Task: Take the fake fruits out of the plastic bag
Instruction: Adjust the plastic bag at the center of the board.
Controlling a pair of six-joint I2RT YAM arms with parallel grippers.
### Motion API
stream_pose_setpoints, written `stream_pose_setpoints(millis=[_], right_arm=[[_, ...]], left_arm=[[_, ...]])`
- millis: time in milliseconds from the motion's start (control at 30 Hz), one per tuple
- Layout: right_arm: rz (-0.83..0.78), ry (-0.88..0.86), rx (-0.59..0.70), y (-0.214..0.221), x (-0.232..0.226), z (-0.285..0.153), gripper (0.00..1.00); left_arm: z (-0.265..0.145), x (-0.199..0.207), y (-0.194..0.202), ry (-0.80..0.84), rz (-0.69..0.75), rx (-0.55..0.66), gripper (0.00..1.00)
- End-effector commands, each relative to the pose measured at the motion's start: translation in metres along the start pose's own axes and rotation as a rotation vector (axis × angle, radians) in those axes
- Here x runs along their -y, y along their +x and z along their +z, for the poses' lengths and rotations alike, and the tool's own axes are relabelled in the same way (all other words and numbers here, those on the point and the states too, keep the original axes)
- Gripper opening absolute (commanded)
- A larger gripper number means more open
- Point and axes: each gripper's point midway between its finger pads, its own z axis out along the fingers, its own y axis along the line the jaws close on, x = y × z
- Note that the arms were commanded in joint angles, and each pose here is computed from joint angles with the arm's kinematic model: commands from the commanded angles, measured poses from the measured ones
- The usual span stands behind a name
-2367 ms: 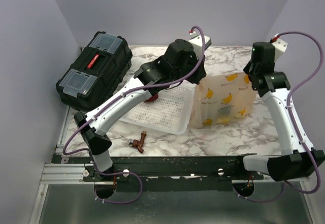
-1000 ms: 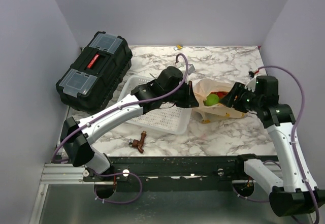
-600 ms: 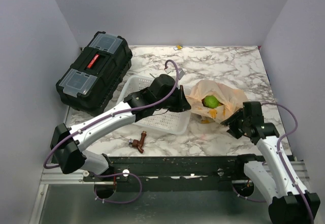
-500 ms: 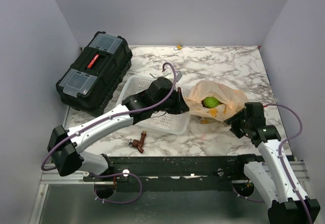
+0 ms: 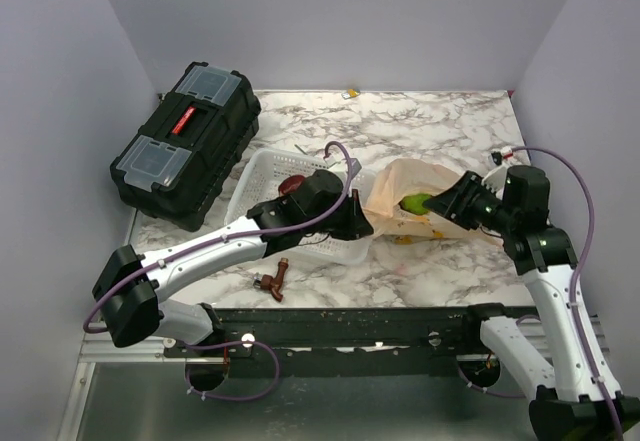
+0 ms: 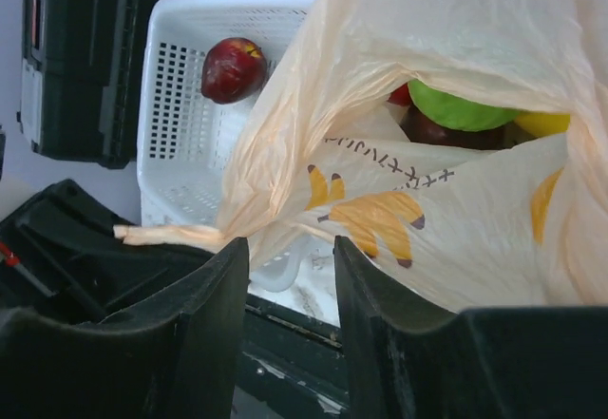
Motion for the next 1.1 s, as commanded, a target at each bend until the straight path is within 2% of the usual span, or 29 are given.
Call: stream_pose_setpoints(millis=[0,100,133,233,333,433,633,700,833,967,1033,1067], right_arm=[[-0.033,-0.032,-0.038,-0.008,-0.003,0.018,0.38],[-0.027,-0.064,-0.037,-0.014,-0.006,0.030,0.40],[-0.014,-0.055,-0.033,-0.014,-0.001,0.036,0.43],[0.046,-0.020,-0.058,-0.002,0.022,0.057,0.46],[0.121,0.071,-0.082,0.023,0.060,0.075,0.46],[0.187,0.200,-0.050,0.043,0.102,0.083,0.47],[0.310,0.449,0.071,0.055,0.154,0.066,0.48],[0.314,0.494,0.113,0.054,0.165,0.062,0.52],[0.283,0.610,0.186,0.037,0.179,0.048,0.56],[0.224,0.702,0.327,-0.003,0.177,0.023,0.67],[0.204,0.741,0.417,-0.022,0.176,0.011,0.76],[0.195,0.766,0.447,-0.029,0.178,0.006,0.77]], left_arm=[[-0.002,0.015,-0.003,0.046,0.011,0.017,0.00],[-0.002,0.013,-0.001,0.032,0.011,0.016,0.00],[-0.002,0.012,-0.001,0.029,0.008,0.016,0.00],[-0.002,0.013,-0.003,0.029,0.011,0.025,0.00],[-0.001,0.014,-0.006,0.029,0.012,0.032,0.00],[0.001,0.015,-0.005,0.031,0.014,0.027,0.00],[0.002,0.009,-0.001,0.013,0.017,0.016,0.00],[0.002,0.008,0.001,0.013,0.016,0.010,0.00],[0.003,0.007,0.009,0.032,0.019,-0.017,0.00],[0.005,0.003,0.021,0.053,0.030,-0.047,0.00],[0.005,-0.002,0.027,0.052,0.025,-0.051,0.00],[0.006,-0.005,0.030,0.047,0.020,-0.055,0.00]])
